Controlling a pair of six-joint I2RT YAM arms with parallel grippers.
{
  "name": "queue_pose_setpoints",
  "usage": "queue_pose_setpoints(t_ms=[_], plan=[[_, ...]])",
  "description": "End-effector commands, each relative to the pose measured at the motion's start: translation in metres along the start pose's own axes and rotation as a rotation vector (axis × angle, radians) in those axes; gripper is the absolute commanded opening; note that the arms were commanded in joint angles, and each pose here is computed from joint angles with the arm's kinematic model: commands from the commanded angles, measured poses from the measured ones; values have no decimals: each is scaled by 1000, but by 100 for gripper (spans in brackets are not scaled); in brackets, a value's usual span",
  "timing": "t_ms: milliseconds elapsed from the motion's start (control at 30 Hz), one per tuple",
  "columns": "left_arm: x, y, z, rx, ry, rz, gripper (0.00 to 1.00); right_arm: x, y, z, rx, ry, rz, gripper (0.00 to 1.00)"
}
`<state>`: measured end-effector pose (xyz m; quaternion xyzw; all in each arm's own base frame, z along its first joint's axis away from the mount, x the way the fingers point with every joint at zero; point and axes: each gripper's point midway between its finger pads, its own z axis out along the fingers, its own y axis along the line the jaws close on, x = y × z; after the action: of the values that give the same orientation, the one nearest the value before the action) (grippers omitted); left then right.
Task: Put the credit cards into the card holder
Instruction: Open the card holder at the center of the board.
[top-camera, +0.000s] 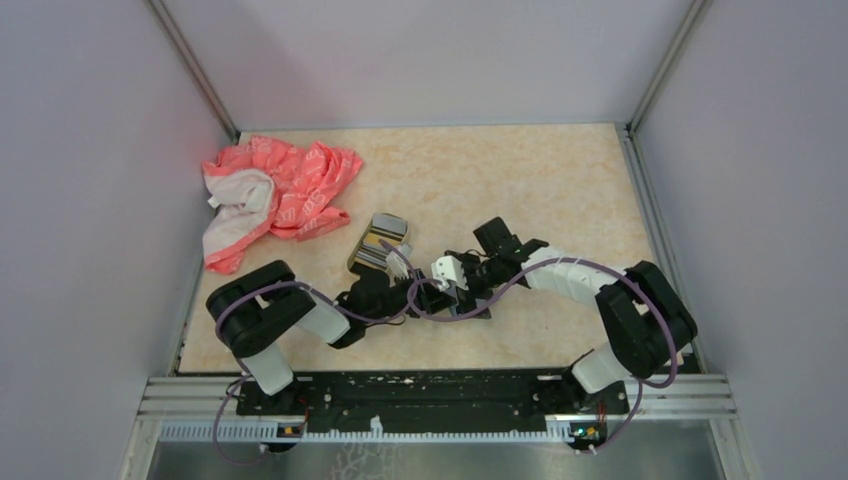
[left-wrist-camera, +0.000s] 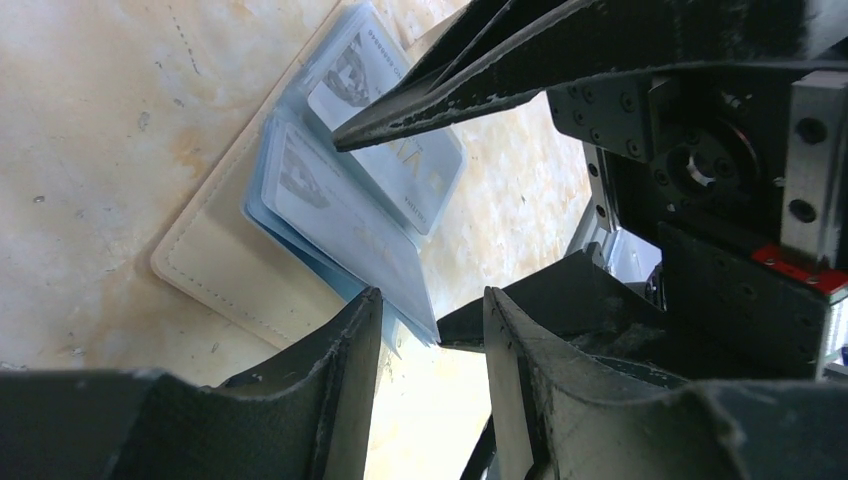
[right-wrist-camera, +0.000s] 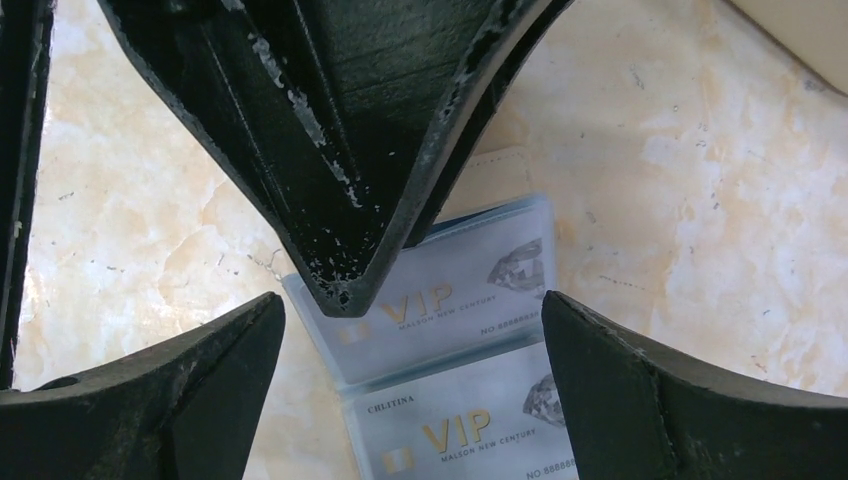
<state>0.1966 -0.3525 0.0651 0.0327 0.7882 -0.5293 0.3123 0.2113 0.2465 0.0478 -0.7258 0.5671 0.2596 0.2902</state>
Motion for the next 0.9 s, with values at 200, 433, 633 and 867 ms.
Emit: queue_pose_setpoints(t_ms=[200,433,633,867], plan=[[-11,-13,2,65,-32,-2,48,1,-6,5,31,18,-27,98],[-9,-11,2,64,-27,-6,48,-2,-14,0,72,26,-51,98],[-8,-9,2,67,-23,-10,48,-2,-16,-3,82,33,-58,93],[-10,-12,6,88,-17,-15,49,-5,-17,-6,82,14,-44,94]])
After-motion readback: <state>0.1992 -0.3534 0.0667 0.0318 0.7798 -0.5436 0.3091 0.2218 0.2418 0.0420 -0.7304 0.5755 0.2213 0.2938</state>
